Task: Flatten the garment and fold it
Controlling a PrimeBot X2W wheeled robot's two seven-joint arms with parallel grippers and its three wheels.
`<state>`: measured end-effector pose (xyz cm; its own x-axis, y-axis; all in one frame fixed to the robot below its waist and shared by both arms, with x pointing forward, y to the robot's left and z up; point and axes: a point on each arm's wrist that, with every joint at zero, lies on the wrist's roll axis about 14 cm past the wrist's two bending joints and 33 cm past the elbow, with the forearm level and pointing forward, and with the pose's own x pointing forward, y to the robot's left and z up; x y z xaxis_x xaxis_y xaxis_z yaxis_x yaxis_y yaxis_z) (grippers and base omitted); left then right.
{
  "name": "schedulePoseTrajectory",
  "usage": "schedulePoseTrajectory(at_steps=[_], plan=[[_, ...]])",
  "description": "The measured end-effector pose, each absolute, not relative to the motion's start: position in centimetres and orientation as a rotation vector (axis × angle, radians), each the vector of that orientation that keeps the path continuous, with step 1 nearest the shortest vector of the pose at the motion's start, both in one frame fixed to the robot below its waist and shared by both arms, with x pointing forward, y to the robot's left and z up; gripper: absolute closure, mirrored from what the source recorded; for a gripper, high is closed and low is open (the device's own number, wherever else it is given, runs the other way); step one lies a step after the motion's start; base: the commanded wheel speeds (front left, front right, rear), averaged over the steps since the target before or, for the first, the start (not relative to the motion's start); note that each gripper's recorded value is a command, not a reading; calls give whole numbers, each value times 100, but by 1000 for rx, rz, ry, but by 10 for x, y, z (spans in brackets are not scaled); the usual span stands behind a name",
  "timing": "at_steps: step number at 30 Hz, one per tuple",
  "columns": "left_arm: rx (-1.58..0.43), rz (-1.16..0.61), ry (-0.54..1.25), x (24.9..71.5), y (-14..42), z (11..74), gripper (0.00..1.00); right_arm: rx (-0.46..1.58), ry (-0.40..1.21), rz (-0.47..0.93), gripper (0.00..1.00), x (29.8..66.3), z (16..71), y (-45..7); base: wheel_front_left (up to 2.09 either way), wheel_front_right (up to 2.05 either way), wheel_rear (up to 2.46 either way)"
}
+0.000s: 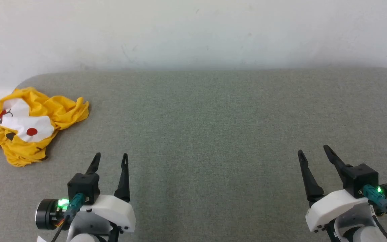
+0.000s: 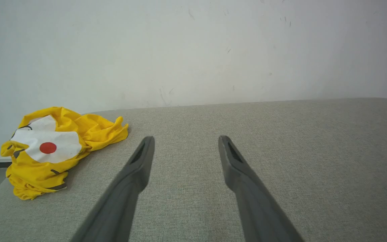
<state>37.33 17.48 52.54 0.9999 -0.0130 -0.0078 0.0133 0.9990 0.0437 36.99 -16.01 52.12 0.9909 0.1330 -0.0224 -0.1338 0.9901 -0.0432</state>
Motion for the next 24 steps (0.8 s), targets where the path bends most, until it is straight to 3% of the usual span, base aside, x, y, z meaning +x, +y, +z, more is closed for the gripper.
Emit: schedulePoseTrajectory(at_steps=[24], plan=[[9,122,-19,352,212,525,0,-29,-9,234,0,386,522,-126,0,0,0]])
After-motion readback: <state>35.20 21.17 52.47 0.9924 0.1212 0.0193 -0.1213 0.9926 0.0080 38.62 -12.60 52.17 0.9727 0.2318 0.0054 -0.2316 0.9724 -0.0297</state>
